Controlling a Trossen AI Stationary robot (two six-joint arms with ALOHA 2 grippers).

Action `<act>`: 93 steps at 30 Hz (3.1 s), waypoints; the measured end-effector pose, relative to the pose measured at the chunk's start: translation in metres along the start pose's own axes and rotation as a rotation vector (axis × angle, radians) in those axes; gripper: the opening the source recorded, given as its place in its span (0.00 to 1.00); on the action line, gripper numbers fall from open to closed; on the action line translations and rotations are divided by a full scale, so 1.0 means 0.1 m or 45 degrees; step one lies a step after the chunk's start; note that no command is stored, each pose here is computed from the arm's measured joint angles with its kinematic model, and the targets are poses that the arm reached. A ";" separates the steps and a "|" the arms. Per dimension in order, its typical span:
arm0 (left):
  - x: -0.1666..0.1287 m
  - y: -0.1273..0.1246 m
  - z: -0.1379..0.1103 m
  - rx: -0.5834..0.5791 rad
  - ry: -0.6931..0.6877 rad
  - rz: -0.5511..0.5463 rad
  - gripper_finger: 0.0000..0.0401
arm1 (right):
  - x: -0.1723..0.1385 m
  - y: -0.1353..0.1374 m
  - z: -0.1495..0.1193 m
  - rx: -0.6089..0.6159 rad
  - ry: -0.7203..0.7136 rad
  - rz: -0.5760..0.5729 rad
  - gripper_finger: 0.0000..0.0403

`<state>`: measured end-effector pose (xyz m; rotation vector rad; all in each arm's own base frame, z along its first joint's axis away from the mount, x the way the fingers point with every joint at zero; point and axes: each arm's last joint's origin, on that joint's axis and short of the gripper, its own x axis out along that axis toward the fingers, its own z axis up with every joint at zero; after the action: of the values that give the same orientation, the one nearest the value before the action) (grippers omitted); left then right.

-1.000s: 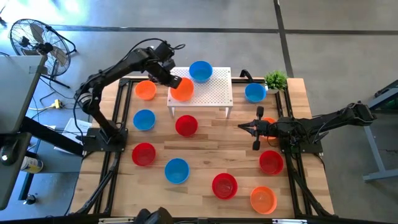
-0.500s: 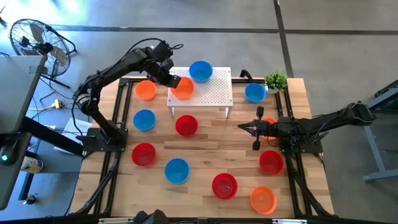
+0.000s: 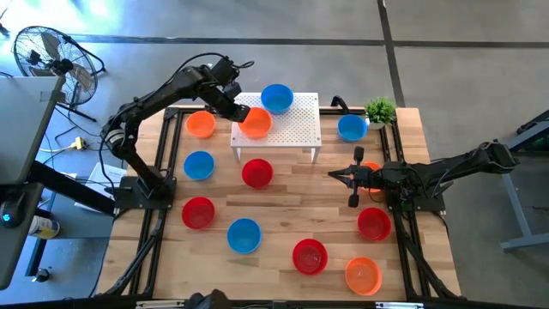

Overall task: Pick & Place Mini bowls
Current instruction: Put the orange bowl on the shelf, then put the red bowl on the shelf

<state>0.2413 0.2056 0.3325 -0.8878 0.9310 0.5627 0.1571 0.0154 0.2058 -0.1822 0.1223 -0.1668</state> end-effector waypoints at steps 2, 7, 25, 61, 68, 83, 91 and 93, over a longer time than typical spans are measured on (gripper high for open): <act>-0.01 0.00 0.00 0.030 -0.004 0.007 0.22 | 0.00 0.00 0.00 0.001 0.000 0.000 0.00; -0.16 -0.02 -0.05 0.103 -0.078 0.053 0.22 | 0.00 0.00 -0.01 0.024 0.016 0.005 0.00; -0.75 -0.53 -0.59 0.551 -0.711 0.096 0.22 | 0.00 0.00 -0.02 0.085 0.028 0.008 0.00; 0.11 -0.56 -1.39 0.918 -1.000 -0.280 0.00 | 0.00 0.00 -0.02 0.093 0.028 0.007 0.00; 0.06 -0.42 -1.45 0.951 -1.058 -0.207 0.00 | 0.00 -0.01 -0.01 0.169 0.015 -0.062 0.00; 0.23 -0.46 -1.41 0.971 -0.999 -0.232 0.00 | 0.00 -0.03 0.00 0.197 0.005 -0.135 0.00; 0.34 -0.31 -1.56 1.002 -1.125 -0.312 0.00 | 0.00 -0.04 0.02 0.243 -0.022 -0.155 0.00; 0.35 -0.28 -1.59 1.008 -1.133 -0.310 0.00 | 0.00 -0.04 0.02 0.259 -0.022 -0.175 0.00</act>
<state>0.2088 0.0577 0.2660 0.0158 0.1643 0.2741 0.1564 0.0116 0.2084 0.0112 0.0751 -0.3132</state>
